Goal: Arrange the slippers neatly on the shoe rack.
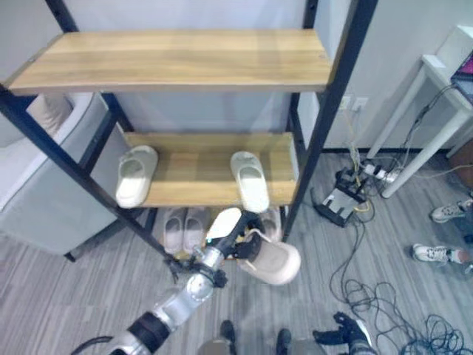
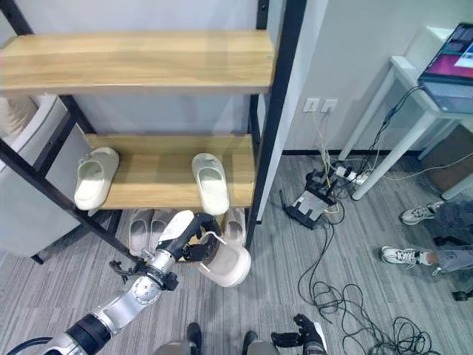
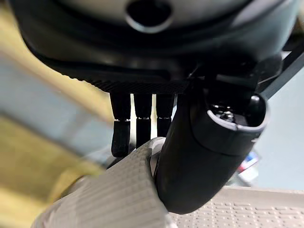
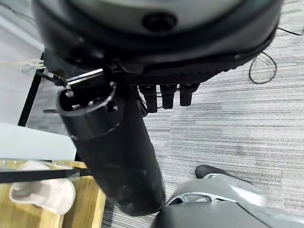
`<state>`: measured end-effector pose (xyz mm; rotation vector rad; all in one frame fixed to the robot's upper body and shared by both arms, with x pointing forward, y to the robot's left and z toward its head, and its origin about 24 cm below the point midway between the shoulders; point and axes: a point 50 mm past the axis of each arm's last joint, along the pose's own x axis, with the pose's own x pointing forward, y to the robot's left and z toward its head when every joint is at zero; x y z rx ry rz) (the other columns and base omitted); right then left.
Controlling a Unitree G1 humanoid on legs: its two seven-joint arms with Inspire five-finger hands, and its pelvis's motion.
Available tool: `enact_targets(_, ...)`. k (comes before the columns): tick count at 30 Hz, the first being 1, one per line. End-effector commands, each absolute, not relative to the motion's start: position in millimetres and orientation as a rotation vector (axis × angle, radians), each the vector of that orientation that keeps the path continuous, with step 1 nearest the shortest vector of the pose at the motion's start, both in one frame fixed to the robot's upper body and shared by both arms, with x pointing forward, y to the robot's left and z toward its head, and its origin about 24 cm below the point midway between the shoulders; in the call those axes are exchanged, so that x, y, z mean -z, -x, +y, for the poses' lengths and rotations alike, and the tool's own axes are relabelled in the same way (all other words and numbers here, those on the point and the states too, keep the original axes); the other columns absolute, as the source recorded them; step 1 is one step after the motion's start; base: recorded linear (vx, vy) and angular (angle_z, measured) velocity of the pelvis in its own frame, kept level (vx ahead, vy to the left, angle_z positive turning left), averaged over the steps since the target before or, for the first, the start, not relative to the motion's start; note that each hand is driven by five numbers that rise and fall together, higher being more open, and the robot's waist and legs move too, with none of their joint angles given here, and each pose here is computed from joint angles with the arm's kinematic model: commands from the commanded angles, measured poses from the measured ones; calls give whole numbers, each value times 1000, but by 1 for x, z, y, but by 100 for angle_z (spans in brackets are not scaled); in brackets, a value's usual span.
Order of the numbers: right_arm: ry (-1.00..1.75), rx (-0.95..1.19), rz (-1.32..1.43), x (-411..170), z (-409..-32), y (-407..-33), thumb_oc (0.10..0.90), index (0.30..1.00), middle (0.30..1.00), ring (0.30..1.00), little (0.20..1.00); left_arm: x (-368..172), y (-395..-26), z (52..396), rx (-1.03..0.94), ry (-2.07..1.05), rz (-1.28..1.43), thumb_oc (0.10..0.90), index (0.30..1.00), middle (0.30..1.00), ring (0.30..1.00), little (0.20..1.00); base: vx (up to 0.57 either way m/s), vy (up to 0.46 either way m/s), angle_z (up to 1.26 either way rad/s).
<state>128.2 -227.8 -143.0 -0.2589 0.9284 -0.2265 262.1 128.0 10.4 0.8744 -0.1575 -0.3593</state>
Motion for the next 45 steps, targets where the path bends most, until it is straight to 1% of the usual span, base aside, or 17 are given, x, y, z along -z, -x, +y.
enact_targets(1, 307, 251, 858, 133, -246, -133, 800, 900, 900, 900, 900, -60, -270, 98, 368, -769, -440, 400, 300, 300, 300, 300, -133, 21, 13)
enact_targets(7, 331, 210, 769, 122, -243, -154, 800, 900, 900, 900, 900, -48, -273, 90, 388, -789, -399, 400, 300, 300, 300, 300, -68, 14, 20)
enact_targets(9, 355, 180, 719, 115, -240, -169, 800, 900, 900, 900, 900, -49, -277, 87, 378, -813, -419, 400, 300, 300, 300, 300, -66, 8, 13)
enact_targets(12, 390, 125, 615, 100, -229, -196, 800, 900, 900, 900, 900, -59, -285, 82, 349, -854, -488, 400, 300, 300, 300, 300, -102, -7, 5)
enact_targets(13, 416, 77, 511, 85, -220, -216, 800, 900, 900, 900, 900, -66, -291, 78, 315, -914, -560, 400, 300, 300, 300, 300, -112, -3, 5)
enact_targets(14, 417, 77, 510, 85, -220, -216, 800, 900, 900, 900, 900, -66, -291, 78, 314, -914, -561, 400, 300, 300, 300, 300, -148, 62, 6)
enact_targets(15, 439, 26, 410, 69, -208, -236, 800, 900, 900, 900, 900, -77, -299, 77, 264, -964, -635, 400, 300, 300, 300, 300, -55, 63, -1)
enact_targets(18, 471, -33, 335, 57, -199, -245, 800, 900, 900, 900, 900, -95, -304, 77, 197, -966, -721, 400, 300, 300, 300, 300, 15, 70, -20)
enact_targets(22, 560, -82, 223, 41, -195, -253, 800, 900, 900, 900, 900, -116, -311, 75, 100, -1021, -859, 400, 300, 300, 300, 300, -2, 54, -5)
enact_targets(26, 627, -116, 222, 42, -198, -252, 800, 900, 900, 900, 900, -133, -320, 78, 2, -1136, -973, 400, 300, 300, 300, 300, 6, 35, 0)
enact_targets(30, 716, -121, 242, 46, -214, -241, 800, 900, 900, 900, 900, -157, -327, 76, -87, -1172, -1084, 400, 300, 300, 300, 300, 9, 18, 0)
enact_targets(31, 729, -76, 275, 49, -228, -235, 800, 900, 900, 900, 900, -182, -333, 78, -180, -1226, -1186, 400, 300, 300, 300, 300, 14, 47, 0)
enact_targets(32, 728, -75, 274, 49, -229, -235, 800, 900, 900, 900, 900, -182, -333, 78, -181, -1226, -1188, 400, 300, 300, 300, 300, 22, 62, 0)
enact_targets(36, 730, -20, 286, 44, -244, -236, 800, 900, 900, 900, 900, -229, -338, 81, -307, -1255, -1329, 400, 300, 300, 300, 300, 10, 14, -1)
enact_targets(37, 730, -18, 284, 44, -244, -237, 800, 900, 900, 900, 900, -230, -338, 80, -309, -1255, -1332, 400, 300, 300, 300, 300, 0, 0, 0)
enact_targets(42, 751, 26, 222, 26, -258, -249, 800, 900, 900, 900, 900, -295, -340, 90, -506, -1339, -1507, 400, 300, 300, 300, 300, 29, 53, -3)
enact_targets(45, 765, 21, 188, 17, -258, -255, 800, 900, 900, 900, 900, -310, -339, 91, -538, -1393, -1543, 400, 300, 300, 300, 300, 42, 20, -9)
